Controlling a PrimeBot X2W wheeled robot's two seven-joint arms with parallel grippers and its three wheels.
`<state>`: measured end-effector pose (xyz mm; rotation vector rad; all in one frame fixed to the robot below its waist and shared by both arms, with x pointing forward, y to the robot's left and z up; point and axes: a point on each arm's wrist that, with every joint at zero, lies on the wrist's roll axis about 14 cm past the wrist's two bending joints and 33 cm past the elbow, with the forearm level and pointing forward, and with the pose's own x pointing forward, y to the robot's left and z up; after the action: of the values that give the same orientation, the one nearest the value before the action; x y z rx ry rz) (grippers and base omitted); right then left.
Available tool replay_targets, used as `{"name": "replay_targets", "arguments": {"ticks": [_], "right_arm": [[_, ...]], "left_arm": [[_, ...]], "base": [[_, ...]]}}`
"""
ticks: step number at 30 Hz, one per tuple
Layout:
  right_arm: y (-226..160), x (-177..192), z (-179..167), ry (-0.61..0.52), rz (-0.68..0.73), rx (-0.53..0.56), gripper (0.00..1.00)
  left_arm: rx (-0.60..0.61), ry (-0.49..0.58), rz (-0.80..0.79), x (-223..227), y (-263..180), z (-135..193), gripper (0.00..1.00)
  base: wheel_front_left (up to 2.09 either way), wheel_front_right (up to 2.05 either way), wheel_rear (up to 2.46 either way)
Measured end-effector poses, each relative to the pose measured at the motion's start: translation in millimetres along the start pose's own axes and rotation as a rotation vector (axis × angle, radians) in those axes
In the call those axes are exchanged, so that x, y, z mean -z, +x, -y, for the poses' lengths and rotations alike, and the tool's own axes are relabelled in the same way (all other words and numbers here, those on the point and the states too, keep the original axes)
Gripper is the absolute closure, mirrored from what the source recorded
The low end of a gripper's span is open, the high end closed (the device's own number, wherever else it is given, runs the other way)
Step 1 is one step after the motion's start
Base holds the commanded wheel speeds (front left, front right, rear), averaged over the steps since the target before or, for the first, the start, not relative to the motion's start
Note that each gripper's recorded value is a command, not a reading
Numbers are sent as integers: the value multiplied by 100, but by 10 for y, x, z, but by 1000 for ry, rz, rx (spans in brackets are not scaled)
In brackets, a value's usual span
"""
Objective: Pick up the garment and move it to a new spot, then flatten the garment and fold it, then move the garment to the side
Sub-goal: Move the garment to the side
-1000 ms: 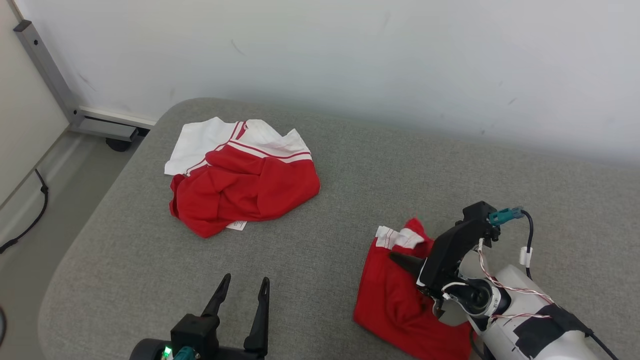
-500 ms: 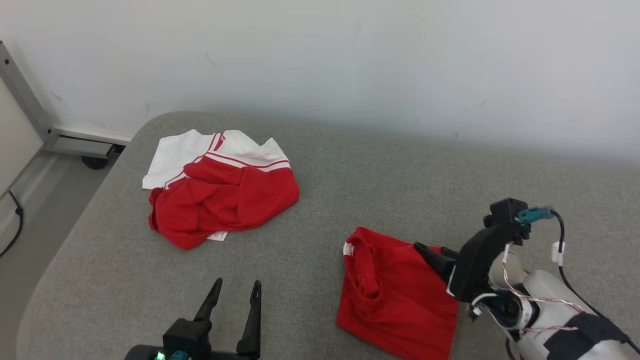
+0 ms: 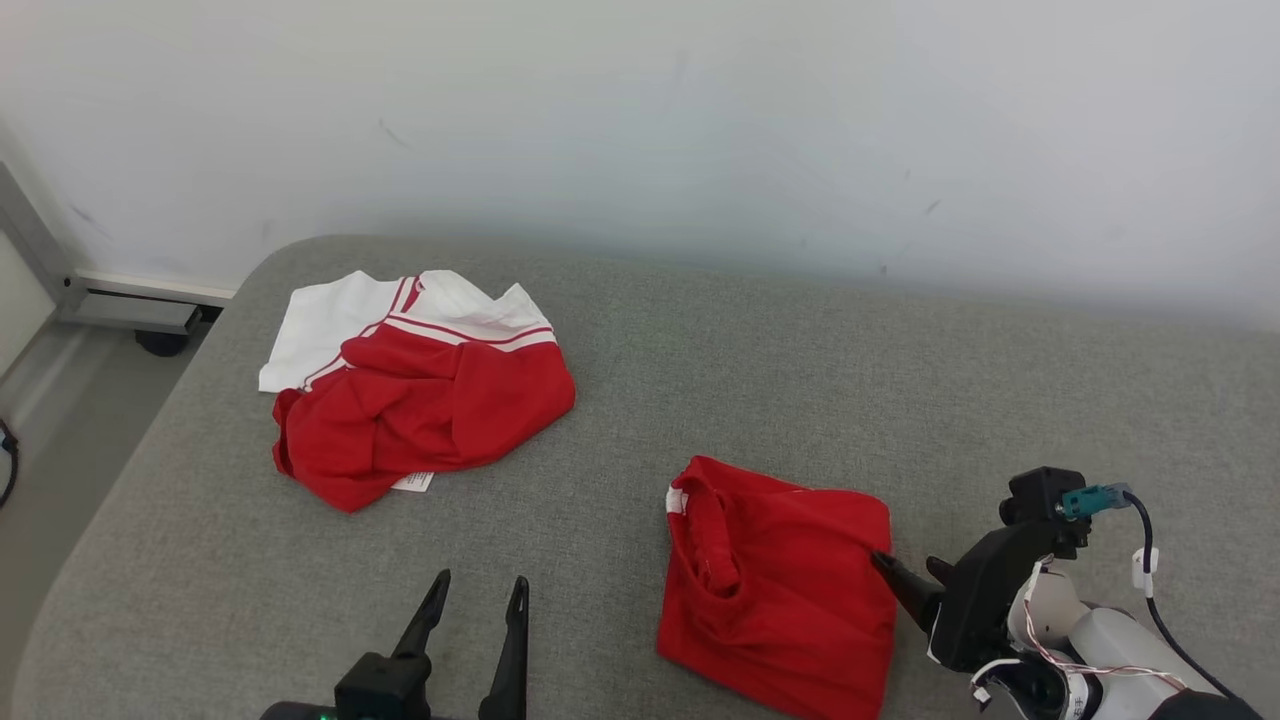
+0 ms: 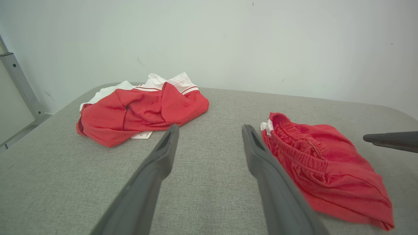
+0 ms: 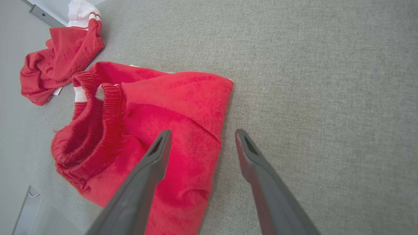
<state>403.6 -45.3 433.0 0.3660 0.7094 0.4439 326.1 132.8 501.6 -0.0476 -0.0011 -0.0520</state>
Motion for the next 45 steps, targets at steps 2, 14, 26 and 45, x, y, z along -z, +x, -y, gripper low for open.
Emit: {"name": "replay_targets", "arguments": {"ticks": [2,14,26,45], "right_arm": [[24,55,35,18,-16,18,0],[206,364,59,49,-126,55,0],[319,406,9,42,-175,59,100],[109,-414,639,-51,-46,170,100]], "left_arm": [[6,5,-4,9,-2,19,0],[-6,16,-14,4,17,-14,0],[-27,13,-21,19,24,-77,0],[24,-3,-17,8,164,69,0]], "base": [[0,0,0],[0,0,0],[0,0,0],[0,0,0]]}}
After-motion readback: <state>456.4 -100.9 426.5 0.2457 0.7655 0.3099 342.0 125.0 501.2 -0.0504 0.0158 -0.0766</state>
